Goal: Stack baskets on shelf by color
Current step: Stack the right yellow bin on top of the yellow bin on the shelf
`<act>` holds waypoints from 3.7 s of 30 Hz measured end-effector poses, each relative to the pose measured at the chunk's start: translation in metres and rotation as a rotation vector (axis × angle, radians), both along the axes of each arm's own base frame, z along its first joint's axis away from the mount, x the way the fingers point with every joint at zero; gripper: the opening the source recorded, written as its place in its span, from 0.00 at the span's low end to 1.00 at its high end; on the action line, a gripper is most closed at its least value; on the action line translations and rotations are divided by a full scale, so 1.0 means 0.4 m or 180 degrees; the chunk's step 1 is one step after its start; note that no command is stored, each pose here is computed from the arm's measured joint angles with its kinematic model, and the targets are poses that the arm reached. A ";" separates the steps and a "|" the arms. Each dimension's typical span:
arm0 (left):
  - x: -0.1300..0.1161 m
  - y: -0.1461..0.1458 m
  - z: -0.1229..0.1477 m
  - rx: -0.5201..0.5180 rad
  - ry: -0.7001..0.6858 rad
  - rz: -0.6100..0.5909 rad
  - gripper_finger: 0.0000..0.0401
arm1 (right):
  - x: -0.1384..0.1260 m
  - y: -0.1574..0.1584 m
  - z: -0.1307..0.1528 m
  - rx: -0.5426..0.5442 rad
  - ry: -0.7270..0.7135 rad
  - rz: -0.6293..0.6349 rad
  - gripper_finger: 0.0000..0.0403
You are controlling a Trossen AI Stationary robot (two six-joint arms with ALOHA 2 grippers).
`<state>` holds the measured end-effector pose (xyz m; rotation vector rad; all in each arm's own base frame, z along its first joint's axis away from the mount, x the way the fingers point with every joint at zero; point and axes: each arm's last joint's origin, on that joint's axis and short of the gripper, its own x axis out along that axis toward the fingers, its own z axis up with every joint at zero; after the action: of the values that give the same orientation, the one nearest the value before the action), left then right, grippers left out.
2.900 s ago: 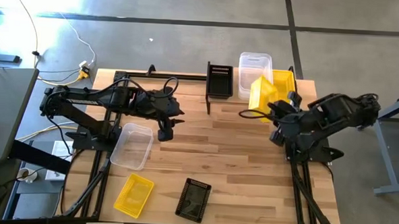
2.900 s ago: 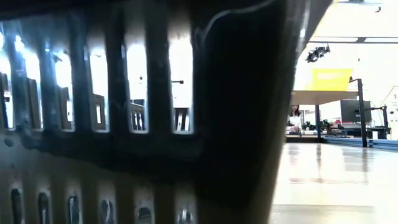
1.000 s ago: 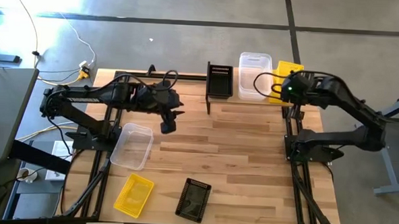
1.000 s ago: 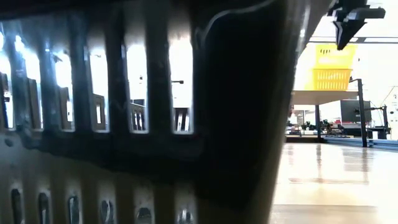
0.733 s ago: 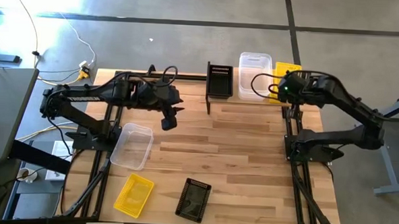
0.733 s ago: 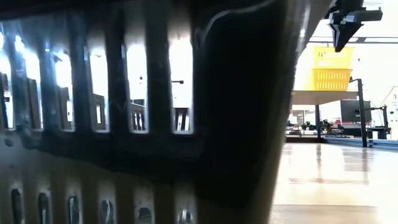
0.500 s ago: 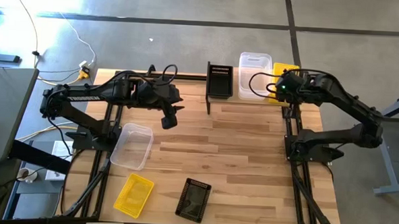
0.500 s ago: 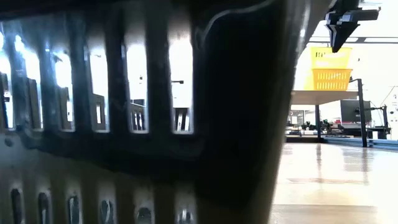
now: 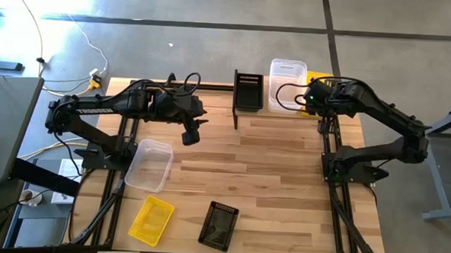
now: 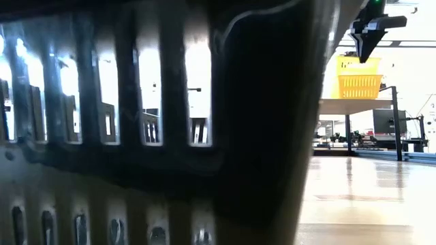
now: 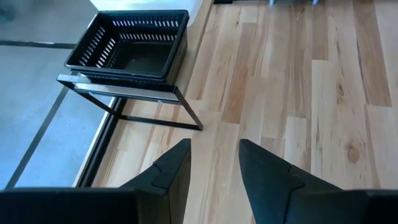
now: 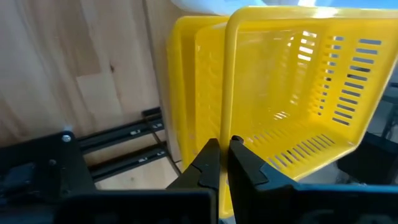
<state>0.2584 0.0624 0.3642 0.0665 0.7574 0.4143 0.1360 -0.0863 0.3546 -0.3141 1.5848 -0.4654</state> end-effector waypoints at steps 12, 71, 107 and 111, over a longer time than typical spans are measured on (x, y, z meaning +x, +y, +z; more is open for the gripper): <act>0.000 0.000 0.000 0.0002 -0.0001 0.0001 0.31 | -0.001 -0.001 0.001 -0.0042 0.0020 -0.0013 0.01; -0.007 0.045 0.007 0.0173 -0.0042 0.0183 0.31 | -0.048 -0.025 0.083 -0.0216 -0.0316 -0.0207 0.27; -0.011 0.044 0.008 0.0201 -0.0010 0.0153 0.31 | -0.037 -0.009 0.082 0.0453 -0.1264 -0.1154 0.27; -0.034 0.033 0.010 -0.0052 -0.0001 0.0250 0.31 | -0.027 0.012 0.101 0.0803 -0.1645 -0.1396 0.27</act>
<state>0.2446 0.0756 0.3683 0.0213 0.7647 0.4828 0.1253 -0.0814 0.3949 0.3357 1.1772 -0.6161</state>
